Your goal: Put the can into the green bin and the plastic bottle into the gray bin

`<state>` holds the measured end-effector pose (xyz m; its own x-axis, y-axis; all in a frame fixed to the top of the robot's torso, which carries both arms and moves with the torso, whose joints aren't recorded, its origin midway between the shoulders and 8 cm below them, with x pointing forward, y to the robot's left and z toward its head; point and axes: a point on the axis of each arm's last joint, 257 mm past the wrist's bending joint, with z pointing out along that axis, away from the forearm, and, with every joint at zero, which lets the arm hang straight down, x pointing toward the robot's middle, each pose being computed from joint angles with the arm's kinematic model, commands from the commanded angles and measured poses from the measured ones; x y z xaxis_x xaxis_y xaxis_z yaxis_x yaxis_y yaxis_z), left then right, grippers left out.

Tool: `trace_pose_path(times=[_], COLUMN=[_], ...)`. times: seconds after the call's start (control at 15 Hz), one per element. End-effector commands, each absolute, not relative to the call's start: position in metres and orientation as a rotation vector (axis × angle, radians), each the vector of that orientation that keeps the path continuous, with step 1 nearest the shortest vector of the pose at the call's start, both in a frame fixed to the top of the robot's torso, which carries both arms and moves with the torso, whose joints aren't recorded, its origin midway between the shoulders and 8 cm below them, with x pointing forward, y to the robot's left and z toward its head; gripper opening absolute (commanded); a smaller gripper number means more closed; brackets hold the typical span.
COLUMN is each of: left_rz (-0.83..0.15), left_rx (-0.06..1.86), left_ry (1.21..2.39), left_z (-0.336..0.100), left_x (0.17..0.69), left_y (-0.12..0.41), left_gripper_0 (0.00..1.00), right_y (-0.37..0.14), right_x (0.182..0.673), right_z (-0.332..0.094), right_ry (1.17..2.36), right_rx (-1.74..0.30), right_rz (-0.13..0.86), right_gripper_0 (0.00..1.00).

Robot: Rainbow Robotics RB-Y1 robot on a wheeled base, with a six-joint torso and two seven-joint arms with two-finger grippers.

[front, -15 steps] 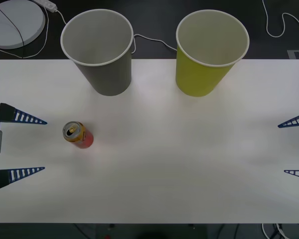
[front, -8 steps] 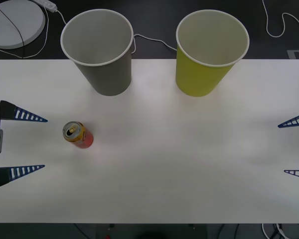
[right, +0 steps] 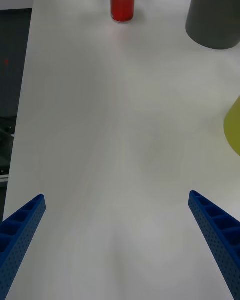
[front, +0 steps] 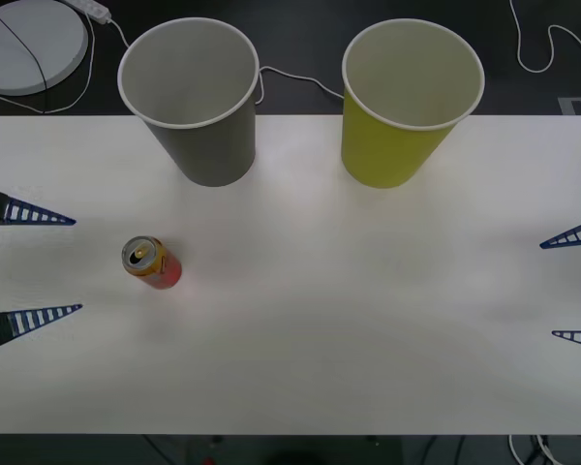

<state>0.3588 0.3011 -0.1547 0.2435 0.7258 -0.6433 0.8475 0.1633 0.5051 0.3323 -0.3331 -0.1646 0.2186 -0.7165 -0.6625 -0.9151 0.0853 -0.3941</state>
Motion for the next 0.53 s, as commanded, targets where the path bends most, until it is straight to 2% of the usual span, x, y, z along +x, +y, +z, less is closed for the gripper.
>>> trace_pose_path(times=[0.07,0.33,0.53], left_rz=[-0.196,-0.186,-0.236], left_rx=[1.512,1.462,1.417], left_ry=[1.520,1.477,1.454], left_z=[-0.158,-0.173,-0.193], left_x=[0.362,0.365,0.360], left_y=[0.304,0.310,0.309], left_gripper_0=[1.00,1.00,1.00], right_y=[-0.333,-0.333,-0.333], right_x=[0.332,0.332,0.332], right_z=[-0.165,-0.165,-0.165], right_ry=[1.545,1.545,1.545], right_rx=[-1.677,-1.677,-1.677], right_rz=[0.306,0.306,0.306], right_gripper_0=[1.00,1.00,1.00])
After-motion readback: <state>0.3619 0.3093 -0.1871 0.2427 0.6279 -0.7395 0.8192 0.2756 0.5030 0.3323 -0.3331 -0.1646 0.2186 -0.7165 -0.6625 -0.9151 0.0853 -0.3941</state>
